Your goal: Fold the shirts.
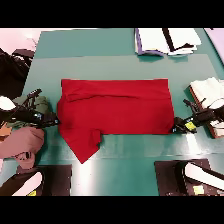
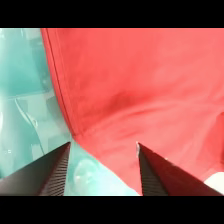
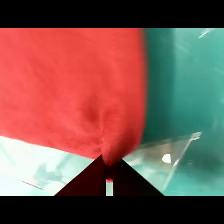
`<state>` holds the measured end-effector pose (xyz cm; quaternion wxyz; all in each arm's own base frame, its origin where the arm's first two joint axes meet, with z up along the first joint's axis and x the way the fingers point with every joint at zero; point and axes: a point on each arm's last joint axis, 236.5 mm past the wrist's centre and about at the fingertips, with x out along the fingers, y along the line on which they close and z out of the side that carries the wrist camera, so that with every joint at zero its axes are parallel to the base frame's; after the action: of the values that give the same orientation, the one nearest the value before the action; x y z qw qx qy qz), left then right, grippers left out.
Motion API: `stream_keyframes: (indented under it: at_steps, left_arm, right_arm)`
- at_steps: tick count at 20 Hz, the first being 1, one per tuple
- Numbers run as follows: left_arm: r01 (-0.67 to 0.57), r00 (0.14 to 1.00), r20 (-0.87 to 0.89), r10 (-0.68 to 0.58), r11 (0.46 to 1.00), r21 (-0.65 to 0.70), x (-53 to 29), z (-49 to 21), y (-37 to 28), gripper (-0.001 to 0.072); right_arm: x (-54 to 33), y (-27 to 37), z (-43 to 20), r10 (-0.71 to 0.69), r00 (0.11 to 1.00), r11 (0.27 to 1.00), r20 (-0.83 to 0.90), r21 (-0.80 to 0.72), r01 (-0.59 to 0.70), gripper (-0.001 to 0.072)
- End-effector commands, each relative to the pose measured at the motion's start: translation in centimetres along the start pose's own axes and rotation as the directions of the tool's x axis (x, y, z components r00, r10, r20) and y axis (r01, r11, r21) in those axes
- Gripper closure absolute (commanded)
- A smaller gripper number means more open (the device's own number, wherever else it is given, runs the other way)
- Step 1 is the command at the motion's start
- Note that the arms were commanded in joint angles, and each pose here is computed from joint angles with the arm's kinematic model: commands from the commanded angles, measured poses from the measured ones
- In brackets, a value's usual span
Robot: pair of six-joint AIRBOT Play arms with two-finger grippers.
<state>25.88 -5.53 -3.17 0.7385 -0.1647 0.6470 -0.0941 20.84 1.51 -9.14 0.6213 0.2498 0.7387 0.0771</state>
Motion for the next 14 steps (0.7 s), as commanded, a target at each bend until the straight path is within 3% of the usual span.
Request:
stream_keyframes:
  at_steps: [1, 8, 14]
  left_arm:
    - [0.001, 1.0, -0.017, -0.001, 1.0, -0.008, -0.1, -1.7, -0.1, 0.0209]
    - [0.109, 0.991, -0.063, -0.12, 0.981, -0.164, 3.5, -7.2, -1.4, 0.0209]
    - [0.149, 0.988, -0.027, -0.153, 0.982, -0.115, 6.0, -7.6, -4.1, 0.0209]
  right_arm:
    - [-0.6, 2.0, 1.0, -0.024, 1.0, 0.995, 0.016, -0.098, 0.025, 0.0692]
    - [-0.8, 4.7, 2.2, -0.049, 0.998, 0.975, 0.041, -0.216, 0.057, 0.0691]
    - [-0.6, 5.1, 1.9, -0.052, 0.998, 0.971, 0.03, -0.232, 0.057, 0.0692]
